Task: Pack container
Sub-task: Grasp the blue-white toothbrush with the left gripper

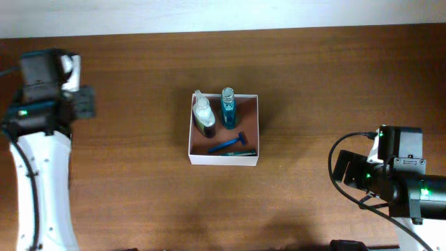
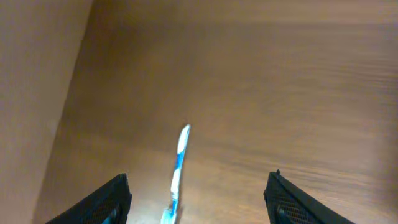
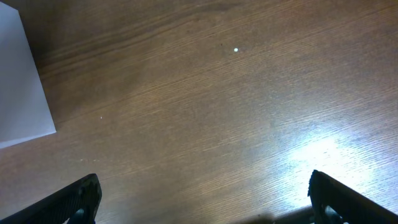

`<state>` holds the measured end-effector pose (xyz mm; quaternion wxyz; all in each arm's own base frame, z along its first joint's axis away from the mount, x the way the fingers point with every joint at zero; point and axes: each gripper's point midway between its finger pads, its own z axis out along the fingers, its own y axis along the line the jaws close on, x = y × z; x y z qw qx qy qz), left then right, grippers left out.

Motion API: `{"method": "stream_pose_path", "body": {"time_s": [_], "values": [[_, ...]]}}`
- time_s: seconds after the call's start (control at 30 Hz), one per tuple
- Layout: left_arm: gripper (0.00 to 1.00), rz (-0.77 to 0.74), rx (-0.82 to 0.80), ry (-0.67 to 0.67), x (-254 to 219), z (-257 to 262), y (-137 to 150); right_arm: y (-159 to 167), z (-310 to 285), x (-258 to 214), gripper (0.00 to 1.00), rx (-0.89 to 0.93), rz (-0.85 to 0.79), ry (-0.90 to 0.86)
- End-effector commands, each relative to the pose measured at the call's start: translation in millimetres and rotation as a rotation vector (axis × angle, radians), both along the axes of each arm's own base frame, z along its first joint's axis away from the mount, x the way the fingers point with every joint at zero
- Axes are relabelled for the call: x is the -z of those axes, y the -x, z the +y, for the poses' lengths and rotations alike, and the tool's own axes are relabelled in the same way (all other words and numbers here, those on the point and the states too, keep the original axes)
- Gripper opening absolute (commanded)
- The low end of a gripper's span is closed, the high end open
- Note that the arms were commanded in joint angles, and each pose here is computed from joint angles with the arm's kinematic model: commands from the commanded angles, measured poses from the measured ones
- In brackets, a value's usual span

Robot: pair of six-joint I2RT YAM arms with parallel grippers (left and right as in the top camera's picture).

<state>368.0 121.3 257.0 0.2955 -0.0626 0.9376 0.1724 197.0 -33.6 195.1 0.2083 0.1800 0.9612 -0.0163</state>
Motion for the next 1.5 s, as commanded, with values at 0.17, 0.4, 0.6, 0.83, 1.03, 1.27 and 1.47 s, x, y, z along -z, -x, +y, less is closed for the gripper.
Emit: {"method": "stream_pose_path", "body": {"time_s": [0.17, 0.4, 0.6, 0.83, 1.03, 1.27, 1.47], "values": [[0.72, 0.161, -0.265, 0.218, 109, 77, 11, 0, -1, 1, 0.99, 0.008, 0.001, -0.003], [0.71, 0.355, -0.358, 0.311, 195, 105, 30, 0, -1, 1, 0.99, 0.008, 0.001, -0.003], [0.71, 0.424, -0.388, 0.43, 238, 107, 42, 0, -1, 1, 0.99, 0.009, 0.0, -0.003], [0.71, 0.454, -0.387, 0.467, 260, 100, 49, 0, -1, 1, 0.99, 0.009, 0.0, -0.003], [0.7, 0.477, -0.389, 0.476, 279, 91, 62, 0, -1, 1, 0.99, 0.008, 0.001, -0.003], [0.39, 0.487, -0.39, 0.481, 281, 89, 66, 0, -1, 1, 0.99, 0.008, 0.001, -0.003], [0.13, 0.487, -0.39, 0.482, 281, 89, 66, 0, -1, 1, 0.99, 0.009, 0.001, -0.003]]}}
